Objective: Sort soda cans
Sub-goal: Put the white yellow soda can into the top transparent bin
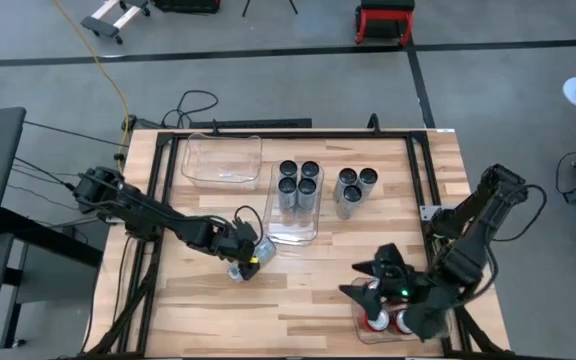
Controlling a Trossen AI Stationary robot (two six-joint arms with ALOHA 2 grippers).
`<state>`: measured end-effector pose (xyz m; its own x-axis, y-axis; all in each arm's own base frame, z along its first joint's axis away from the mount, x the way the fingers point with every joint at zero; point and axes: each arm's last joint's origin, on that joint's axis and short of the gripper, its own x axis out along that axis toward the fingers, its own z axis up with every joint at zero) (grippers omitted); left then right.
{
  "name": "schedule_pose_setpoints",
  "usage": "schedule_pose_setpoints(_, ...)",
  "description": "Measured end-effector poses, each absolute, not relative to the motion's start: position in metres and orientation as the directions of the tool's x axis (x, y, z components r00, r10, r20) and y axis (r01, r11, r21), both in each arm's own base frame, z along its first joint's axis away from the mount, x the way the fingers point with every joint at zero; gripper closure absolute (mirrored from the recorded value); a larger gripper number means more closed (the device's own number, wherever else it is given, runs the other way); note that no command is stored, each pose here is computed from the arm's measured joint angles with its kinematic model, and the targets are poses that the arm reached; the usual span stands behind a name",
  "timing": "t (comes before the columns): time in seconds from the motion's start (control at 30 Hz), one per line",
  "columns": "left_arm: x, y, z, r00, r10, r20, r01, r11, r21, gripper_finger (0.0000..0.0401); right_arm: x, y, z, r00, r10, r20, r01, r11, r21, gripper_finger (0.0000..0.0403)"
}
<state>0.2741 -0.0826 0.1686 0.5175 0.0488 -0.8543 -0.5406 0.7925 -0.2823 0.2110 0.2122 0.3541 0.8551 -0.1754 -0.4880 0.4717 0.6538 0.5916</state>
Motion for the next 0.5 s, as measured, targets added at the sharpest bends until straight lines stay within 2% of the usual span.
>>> schedule_pose_setpoints(0.23,0.277,-0.094,0.145,0.466,0.028,-0.885,-0.487,0.843,-0.229,0.0058,0.232,0.199,0.36,0.87,-0.201,-0.451,0.461,0.655,0.599,0.001)
schedule_pose_setpoints(0.33,0.278,-0.096,0.142,0.462,0.034,-0.886,-0.498,0.837,-0.228,0.0087,0.239,0.194,0.36,0.865,-0.17,-0.472,0.458,0.654,0.603,0.001)
schedule_pose_setpoints(0.5,0.278,-0.099,0.148,0.489,0.022,-0.872,-0.49,0.834,-0.253,0.016,0.246,0.186,0.359,0.853,-0.151,-0.499,0.469,0.641,0.608,0.001)
